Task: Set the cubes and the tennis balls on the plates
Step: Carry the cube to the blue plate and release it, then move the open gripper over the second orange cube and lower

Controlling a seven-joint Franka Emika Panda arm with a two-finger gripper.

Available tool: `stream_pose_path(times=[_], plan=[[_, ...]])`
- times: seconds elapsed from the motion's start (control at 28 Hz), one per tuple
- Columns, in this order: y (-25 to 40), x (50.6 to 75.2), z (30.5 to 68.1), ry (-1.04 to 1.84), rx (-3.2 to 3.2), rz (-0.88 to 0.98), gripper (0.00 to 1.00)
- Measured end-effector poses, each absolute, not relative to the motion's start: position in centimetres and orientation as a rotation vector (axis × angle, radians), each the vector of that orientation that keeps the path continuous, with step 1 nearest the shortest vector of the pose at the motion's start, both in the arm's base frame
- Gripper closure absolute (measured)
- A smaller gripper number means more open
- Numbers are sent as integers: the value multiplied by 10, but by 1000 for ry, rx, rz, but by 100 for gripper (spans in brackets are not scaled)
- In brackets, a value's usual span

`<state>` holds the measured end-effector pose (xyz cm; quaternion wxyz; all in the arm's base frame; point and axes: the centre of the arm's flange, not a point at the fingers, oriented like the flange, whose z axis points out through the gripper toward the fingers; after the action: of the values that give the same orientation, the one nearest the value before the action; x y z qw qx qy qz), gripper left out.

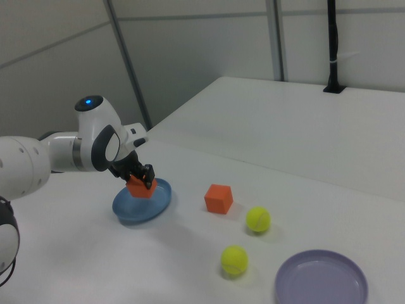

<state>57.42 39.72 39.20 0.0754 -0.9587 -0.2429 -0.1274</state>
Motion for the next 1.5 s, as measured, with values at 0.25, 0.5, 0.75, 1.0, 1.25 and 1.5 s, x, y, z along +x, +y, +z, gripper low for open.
stream_pose_path(times=[0.25,0.5,0.75,1.0,1.25,1.5], plan=[[421,573,359,-750,-2849,-400,36],[424,573,346,-699,-2865,-388,34],[424,579,357,-560,-2874,-403,5],[398,603,411,-467,-2856,-519,0],[338,635,438,-467,-2910,-518,0],[261,671,435,-497,-2898,-501,0]])
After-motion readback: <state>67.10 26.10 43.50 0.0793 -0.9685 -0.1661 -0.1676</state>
